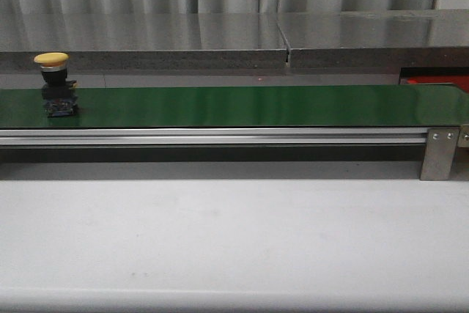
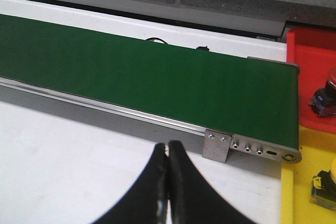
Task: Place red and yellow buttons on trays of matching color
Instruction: 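Lower the left gripper onto a red button and grasp it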
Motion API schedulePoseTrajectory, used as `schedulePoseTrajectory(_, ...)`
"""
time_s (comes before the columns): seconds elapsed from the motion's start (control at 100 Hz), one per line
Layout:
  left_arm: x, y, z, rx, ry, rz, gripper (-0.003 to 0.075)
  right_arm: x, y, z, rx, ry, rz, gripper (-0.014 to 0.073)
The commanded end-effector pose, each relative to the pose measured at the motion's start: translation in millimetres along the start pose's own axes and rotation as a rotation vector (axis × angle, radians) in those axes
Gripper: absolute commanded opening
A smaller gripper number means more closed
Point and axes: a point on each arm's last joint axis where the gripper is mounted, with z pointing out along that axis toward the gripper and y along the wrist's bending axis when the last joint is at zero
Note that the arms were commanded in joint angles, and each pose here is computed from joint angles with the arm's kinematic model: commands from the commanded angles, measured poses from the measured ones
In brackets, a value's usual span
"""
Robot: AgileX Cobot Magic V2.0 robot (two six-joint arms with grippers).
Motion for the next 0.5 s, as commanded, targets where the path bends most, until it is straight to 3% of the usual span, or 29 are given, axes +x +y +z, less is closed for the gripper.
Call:
schedulePoseTrajectory(0.0, -42.5, -6.6, -65.2, 0.001, -0.203, -0.013, -0.0019, -13.0, -1.6, -4.3, 0.027, -0.085, 0.008, -0.0117)
schedulePoseTrajectory(0.27, -57.9, -43.7, -151.1, 0.096, -0.261, 0.022, -0.0019, -13.0, -1.6, -4.3, 0.027, -0.085, 0.008, -0.0117)
schedulePoseTrajectory(0.49, -45.6, -84.3, -185.1, 0.173, -0.264, 0.093, -0.0019, -13.0, -1.6, -4.3, 0.027, -0.085, 0.008, -0.0117)
